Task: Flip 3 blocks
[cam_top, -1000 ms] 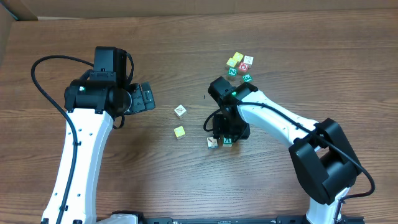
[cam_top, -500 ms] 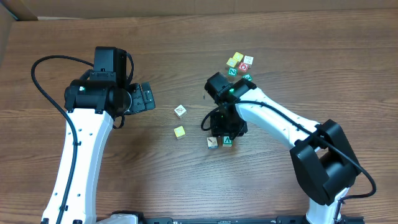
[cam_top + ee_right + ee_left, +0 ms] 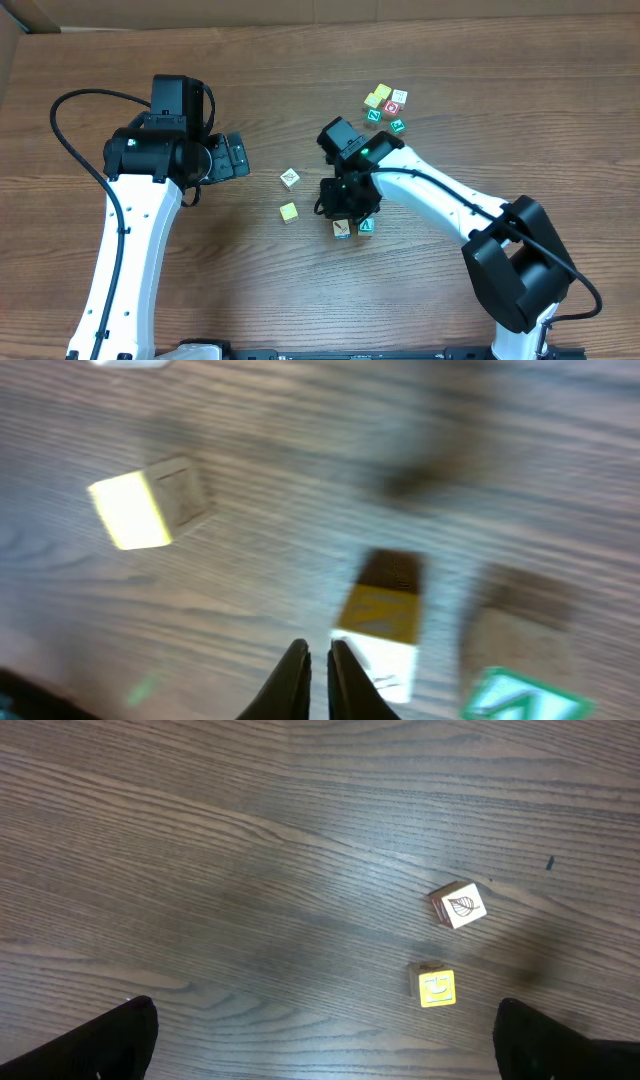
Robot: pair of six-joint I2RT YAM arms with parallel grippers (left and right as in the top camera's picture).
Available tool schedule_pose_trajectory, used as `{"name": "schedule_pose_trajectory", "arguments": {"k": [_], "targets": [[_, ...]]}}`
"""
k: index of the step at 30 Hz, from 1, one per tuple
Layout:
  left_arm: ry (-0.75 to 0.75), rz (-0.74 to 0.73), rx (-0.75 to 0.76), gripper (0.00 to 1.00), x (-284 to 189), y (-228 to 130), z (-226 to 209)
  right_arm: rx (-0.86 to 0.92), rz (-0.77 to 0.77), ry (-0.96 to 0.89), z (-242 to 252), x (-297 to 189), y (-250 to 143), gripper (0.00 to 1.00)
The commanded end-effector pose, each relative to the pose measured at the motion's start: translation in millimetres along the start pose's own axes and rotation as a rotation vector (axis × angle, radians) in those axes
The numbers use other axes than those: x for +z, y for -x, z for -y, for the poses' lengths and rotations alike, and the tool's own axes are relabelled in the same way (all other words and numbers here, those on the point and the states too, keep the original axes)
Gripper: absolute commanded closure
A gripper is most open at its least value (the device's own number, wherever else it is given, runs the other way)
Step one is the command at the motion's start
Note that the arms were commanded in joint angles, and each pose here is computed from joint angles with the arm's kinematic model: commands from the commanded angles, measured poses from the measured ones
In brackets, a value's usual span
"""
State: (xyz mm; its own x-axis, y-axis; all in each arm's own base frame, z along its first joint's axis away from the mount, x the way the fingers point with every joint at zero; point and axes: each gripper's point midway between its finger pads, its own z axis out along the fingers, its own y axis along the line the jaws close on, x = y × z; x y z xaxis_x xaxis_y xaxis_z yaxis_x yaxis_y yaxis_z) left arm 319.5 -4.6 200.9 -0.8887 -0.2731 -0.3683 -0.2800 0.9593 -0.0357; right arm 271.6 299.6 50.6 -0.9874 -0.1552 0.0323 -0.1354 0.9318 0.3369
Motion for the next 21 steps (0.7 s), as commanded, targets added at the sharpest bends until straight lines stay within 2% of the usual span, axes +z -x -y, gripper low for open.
{"name": "schedule_pose_trajectory", "arguments": {"k": [1, 8, 14, 21], "targets": [[0.008, 0.012, -0.014, 0.00, -1.3, 3.3, -1.1, -0.004, 0.031, 0.026, -26.1, -7.9, -5.1, 0.94], [0.008, 0.012, -0.014, 0.01, -1.3, 3.3, -1.1, 0.040, 0.147, -0.137, -26.6, 0.1, -9.7, 0.95], [0.008, 0.012, -0.014, 0.00, -1.3, 3.3, -1.1, 0.040, 0.331, -0.305, -23.0, -3.6, -5.2, 0.96], [0.008, 0.012, -0.014, 0.00, -1.3, 3.3, -1.1, 0.028, 0.370, -0.310, -28.6, 1.4, -0.7, 0.96]]}}
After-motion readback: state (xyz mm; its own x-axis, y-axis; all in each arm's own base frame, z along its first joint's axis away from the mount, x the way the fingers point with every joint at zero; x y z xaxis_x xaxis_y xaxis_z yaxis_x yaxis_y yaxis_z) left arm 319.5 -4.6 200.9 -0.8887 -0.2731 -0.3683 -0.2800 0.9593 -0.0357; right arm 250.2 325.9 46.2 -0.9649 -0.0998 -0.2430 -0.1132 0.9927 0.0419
